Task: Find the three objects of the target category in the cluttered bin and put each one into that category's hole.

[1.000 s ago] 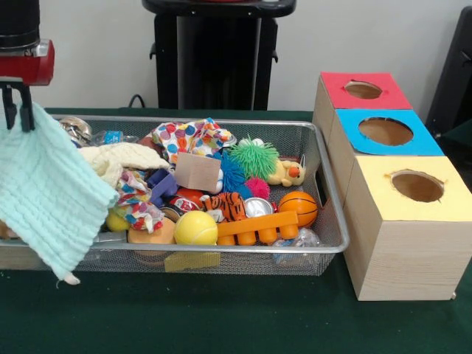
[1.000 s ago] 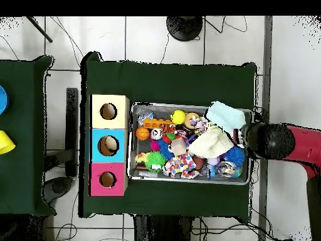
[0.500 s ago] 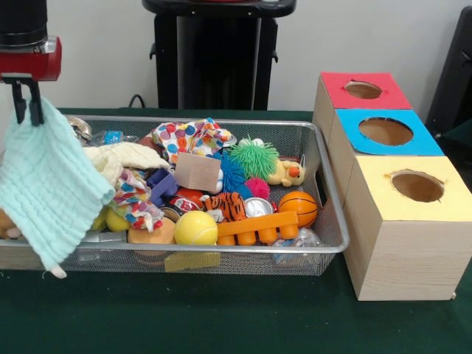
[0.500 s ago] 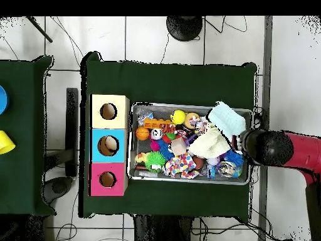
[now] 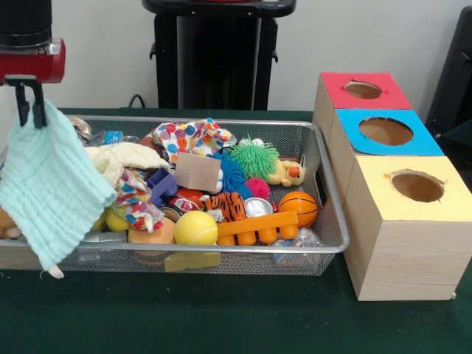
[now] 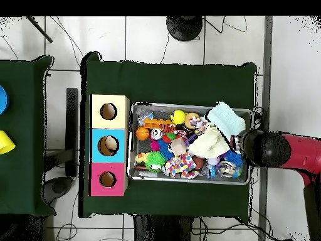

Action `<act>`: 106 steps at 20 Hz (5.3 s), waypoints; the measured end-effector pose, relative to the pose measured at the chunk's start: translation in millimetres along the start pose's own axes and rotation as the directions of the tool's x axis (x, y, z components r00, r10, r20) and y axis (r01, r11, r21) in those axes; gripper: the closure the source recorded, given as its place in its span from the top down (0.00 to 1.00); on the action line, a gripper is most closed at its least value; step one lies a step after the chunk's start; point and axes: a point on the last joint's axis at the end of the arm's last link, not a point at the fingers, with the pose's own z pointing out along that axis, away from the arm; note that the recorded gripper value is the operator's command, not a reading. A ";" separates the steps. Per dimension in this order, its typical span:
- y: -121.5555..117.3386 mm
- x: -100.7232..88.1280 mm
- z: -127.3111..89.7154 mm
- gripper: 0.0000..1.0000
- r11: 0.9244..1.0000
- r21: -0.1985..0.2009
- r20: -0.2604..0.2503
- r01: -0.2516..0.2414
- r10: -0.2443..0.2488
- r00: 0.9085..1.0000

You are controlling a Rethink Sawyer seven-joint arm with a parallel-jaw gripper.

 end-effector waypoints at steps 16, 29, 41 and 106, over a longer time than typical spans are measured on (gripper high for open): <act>-4.5 27.9 -10.8 0.00 0.999 0.036 0.034 0.011 -0.013 0.999; 4.2 42.1 -41.6 0.00 0.997 0.067 0.024 0.026 -0.028 0.999; 7.3 43.6 -46.2 0.00 0.997 0.073 0.022 0.033 -0.035 0.999; 75.5 -6.5 -46.9 1.00 0.984 0.074 0.036 0.164 -0.167 0.985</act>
